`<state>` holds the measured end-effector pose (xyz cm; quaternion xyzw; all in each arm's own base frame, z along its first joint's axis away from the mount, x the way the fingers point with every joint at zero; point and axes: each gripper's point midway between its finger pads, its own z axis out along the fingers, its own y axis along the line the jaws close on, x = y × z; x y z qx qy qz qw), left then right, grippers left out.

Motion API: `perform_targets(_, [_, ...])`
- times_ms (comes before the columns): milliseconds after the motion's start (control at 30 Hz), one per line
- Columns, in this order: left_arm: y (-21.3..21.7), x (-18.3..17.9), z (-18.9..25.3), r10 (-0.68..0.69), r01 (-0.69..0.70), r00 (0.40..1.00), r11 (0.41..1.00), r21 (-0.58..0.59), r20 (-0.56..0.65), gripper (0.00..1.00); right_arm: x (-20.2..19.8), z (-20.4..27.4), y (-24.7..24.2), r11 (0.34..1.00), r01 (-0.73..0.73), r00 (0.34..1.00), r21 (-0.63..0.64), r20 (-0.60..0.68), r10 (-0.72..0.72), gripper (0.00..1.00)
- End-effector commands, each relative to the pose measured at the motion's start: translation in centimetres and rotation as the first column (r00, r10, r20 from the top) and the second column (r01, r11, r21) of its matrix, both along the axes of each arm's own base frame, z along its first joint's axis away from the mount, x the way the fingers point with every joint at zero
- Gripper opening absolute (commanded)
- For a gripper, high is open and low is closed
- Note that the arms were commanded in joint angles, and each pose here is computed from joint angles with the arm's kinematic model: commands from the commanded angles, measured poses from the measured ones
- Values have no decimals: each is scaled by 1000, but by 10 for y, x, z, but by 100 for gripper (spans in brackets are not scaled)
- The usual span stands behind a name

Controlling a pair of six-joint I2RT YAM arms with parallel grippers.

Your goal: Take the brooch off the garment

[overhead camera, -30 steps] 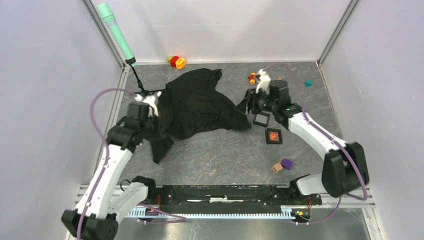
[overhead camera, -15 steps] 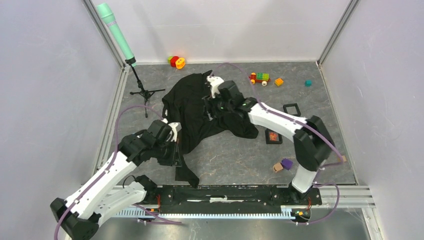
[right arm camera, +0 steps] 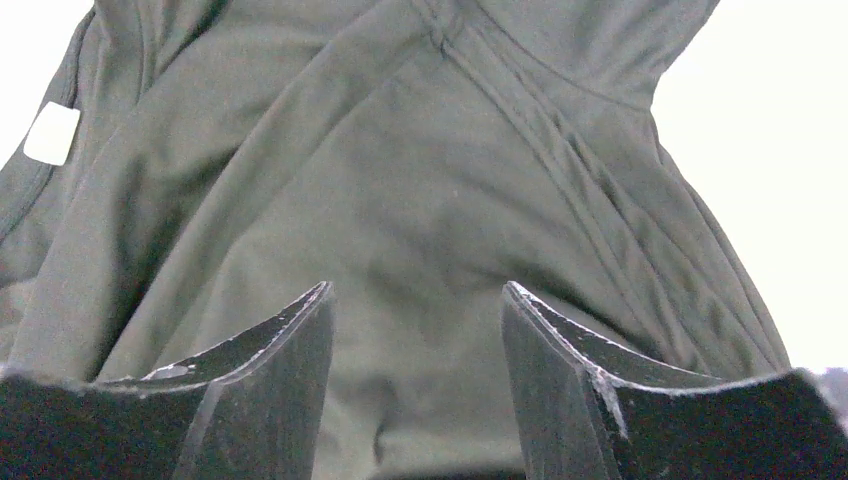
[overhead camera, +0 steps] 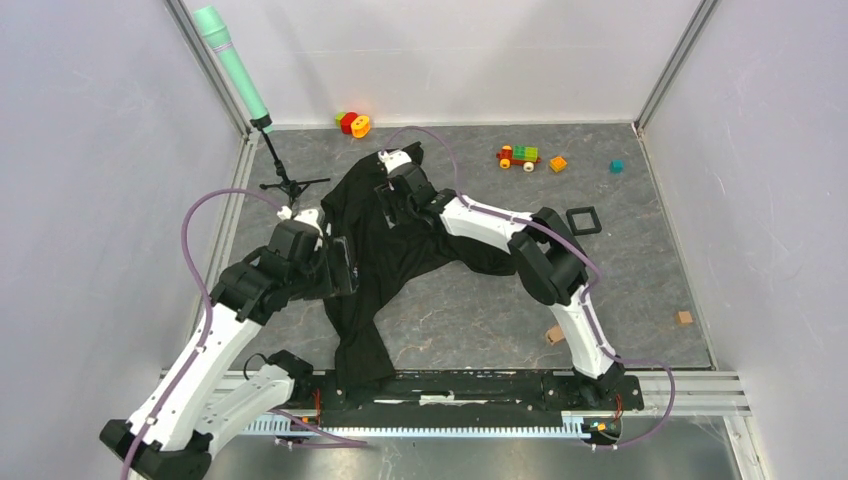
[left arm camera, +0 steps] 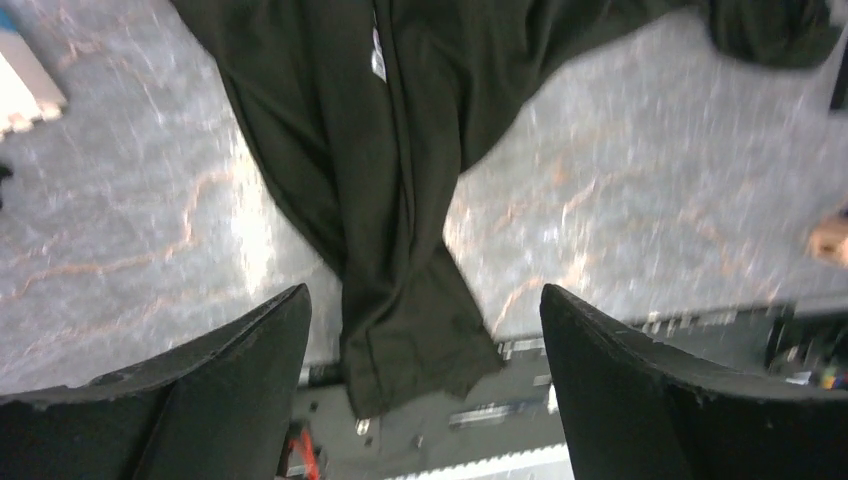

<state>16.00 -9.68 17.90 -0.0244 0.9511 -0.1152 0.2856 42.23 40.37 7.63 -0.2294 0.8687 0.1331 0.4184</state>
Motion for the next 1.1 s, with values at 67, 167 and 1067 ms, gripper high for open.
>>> perform_targets(67, [-2,77,4,183,-155,963,976,-151,197,87,29,2,30,999,28,994,29,100,-30,64])
perform_targets(167, [2,99,-12,269,-230,943,953,-199,197,82,32,-10,37,999,14,996,30,90,-16,62])
perform_targets(1067, [27,164,-125,544,-515,835,826,-229,83,66,-163,84,-180,996,79,994,52,69,-82,0])
